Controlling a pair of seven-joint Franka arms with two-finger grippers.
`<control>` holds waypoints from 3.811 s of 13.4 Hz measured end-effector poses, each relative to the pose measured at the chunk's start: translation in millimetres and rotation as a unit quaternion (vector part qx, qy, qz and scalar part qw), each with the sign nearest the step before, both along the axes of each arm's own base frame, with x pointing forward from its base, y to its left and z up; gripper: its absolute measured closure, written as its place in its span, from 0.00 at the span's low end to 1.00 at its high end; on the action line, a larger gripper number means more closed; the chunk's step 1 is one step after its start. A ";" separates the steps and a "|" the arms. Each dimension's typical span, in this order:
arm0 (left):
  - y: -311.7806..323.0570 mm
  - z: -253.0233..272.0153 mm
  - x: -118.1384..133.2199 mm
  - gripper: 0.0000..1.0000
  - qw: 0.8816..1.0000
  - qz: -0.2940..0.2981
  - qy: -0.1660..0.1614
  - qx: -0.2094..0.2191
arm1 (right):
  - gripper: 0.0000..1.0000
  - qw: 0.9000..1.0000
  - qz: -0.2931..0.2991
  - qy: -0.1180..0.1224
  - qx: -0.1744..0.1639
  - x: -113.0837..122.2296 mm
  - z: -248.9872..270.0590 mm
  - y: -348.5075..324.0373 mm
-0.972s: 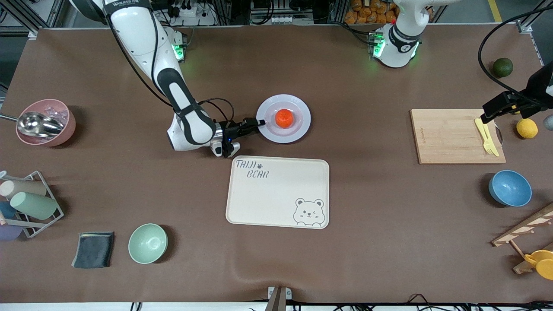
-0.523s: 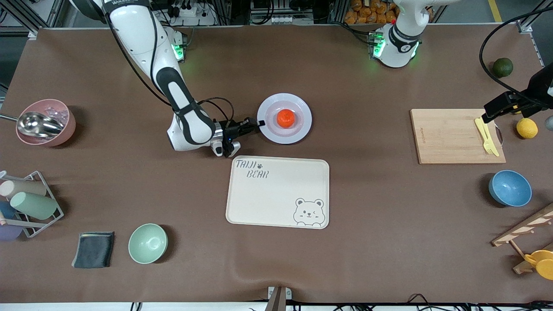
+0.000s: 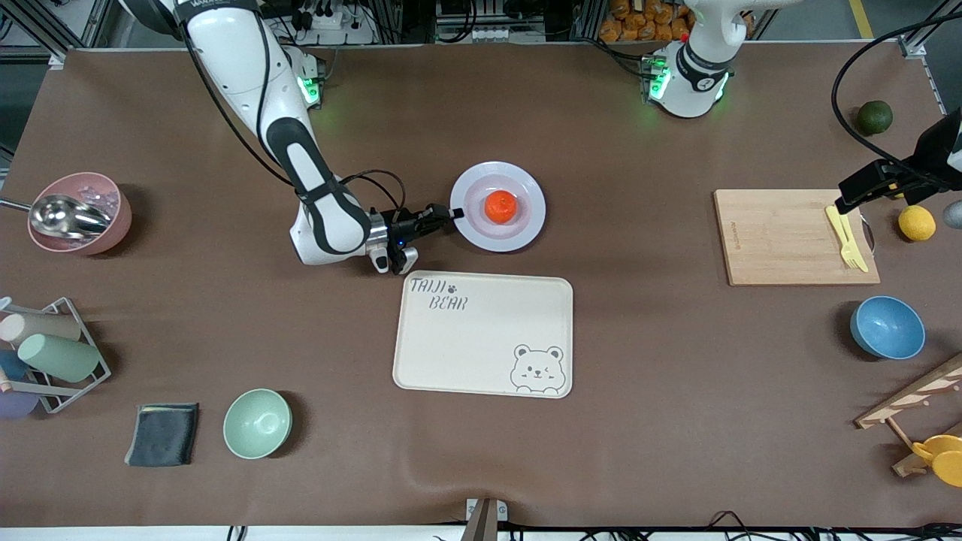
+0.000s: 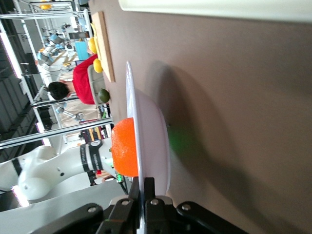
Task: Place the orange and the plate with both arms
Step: 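Grasp the white plate rim with the right gripper, then slide the plate with the right gripper onto the bear tray, then open the right gripper and draw it back from the plate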
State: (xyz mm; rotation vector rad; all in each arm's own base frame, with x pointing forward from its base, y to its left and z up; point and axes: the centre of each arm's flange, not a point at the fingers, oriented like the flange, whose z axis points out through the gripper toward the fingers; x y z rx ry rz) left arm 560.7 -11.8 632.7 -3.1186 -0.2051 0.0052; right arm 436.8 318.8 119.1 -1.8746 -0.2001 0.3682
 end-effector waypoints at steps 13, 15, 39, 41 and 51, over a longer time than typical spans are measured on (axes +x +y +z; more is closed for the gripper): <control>-7.0 -3.5 0.0 0.00 1.000 -0.006 0.004 0.000 | 0.95 0.992 -0.120 0.029 0.015 82.8 62.1 -21.1; -8.6 -4.6 0.2 0.00 1.000 -0.008 0.005 0.000 | 0.95 0.989 -0.145 0.020 0.006 104.0 72.3 -32.3; -8.8 -17.2 6.3 0.00 1.000 -0.008 0.015 -0.001 | 0.50 0.971 -0.219 -0.045 -0.088 156.8 29.0 -41.2; -8.0 -16.9 6.4 0.00 1.000 -0.008 0.015 -0.001 | 0.26 0.970 -0.221 -0.045 -0.089 157.8 28.5 -43.7; -6.4 -14.5 6.5 0.00 1.000 -0.006 0.012 -0.001 | 0.00 0.967 -0.189 -0.012 -0.168 171.5 40.9 -62.2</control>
